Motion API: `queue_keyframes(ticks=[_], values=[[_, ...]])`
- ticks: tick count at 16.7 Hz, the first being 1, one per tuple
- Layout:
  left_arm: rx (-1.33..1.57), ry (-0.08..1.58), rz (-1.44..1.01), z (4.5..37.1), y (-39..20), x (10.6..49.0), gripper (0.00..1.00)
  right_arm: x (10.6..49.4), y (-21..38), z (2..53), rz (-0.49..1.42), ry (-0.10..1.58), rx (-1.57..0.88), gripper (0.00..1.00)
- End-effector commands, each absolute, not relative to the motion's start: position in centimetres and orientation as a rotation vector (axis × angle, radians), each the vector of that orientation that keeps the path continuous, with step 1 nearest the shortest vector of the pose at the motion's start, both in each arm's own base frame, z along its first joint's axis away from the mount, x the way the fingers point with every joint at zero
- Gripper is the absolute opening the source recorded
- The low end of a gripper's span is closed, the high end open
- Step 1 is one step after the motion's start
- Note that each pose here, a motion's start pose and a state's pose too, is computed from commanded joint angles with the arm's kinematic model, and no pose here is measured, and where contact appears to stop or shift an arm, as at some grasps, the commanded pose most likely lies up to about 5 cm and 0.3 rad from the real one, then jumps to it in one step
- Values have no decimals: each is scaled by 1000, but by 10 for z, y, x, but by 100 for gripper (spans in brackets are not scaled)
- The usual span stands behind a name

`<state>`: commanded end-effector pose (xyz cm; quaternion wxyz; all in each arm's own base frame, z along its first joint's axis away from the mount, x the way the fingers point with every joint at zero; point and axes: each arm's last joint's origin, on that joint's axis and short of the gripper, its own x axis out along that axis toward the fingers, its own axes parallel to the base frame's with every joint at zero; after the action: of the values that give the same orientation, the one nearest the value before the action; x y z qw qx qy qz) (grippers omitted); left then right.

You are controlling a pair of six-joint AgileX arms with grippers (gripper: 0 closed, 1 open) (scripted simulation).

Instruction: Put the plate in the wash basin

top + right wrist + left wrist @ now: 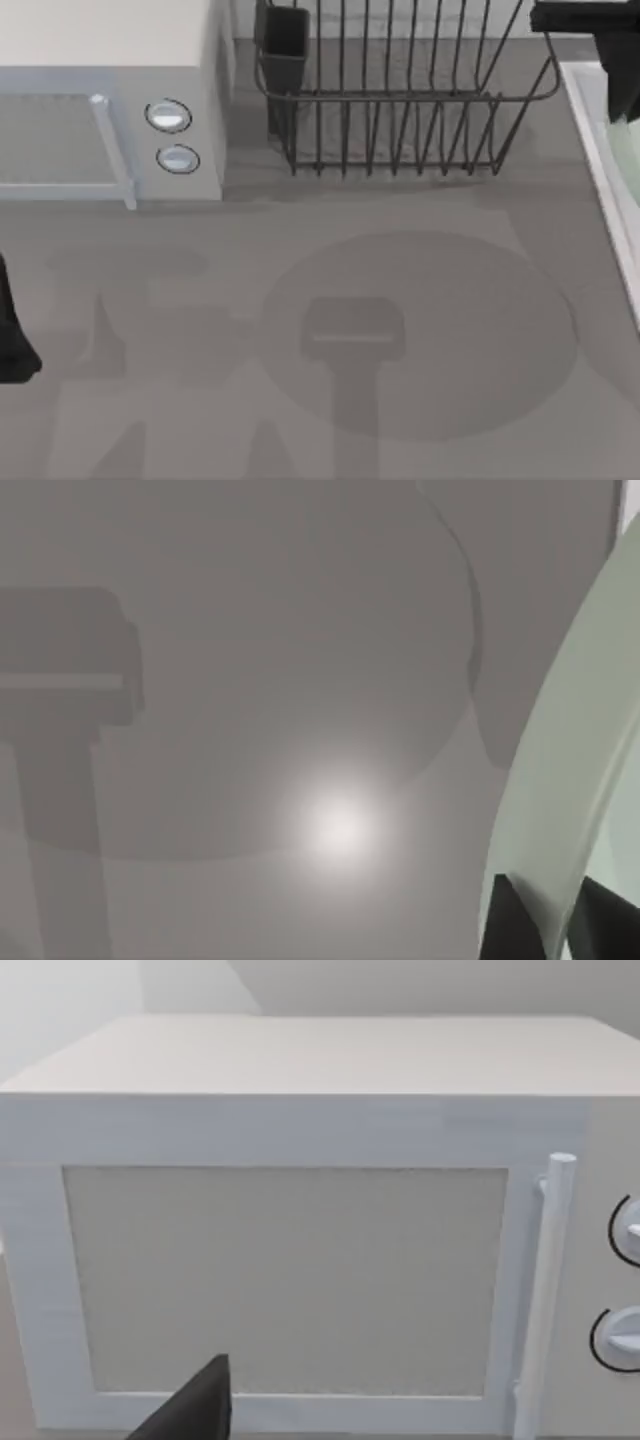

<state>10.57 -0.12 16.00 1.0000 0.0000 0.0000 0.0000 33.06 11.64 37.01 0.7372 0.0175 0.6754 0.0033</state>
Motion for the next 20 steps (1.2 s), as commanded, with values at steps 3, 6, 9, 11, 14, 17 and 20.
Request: queue_keyframes(ticks=[3, 6, 9, 11, 14, 17, 20], values=[[0, 0, 0, 160, -1, 106, 100, 330, 116, 371, 7, 1483, 38, 0], [0, 0, 0, 160, -1, 106, 100, 335, 116, 368, 9, 1487, 34, 0], [0, 0, 0, 160, -1, 106, 100, 364, 103, 356, 4, 1496, 27, 0], [0, 0, 0, 160, -1, 106, 100, 395, 87, 338, -1, 1508, 20, 0], [0, 0, 0, 160, -1, 106, 100, 448, 49, 289, -8, 1549, 10, 0], [0, 0, 0, 160, -1, 106, 100, 481, 4, 244, -9, 1570, 8, 0], [0, 0, 0, 160, -1, 106, 100, 493, -28, 220, -8, 1568, 8, 0]])
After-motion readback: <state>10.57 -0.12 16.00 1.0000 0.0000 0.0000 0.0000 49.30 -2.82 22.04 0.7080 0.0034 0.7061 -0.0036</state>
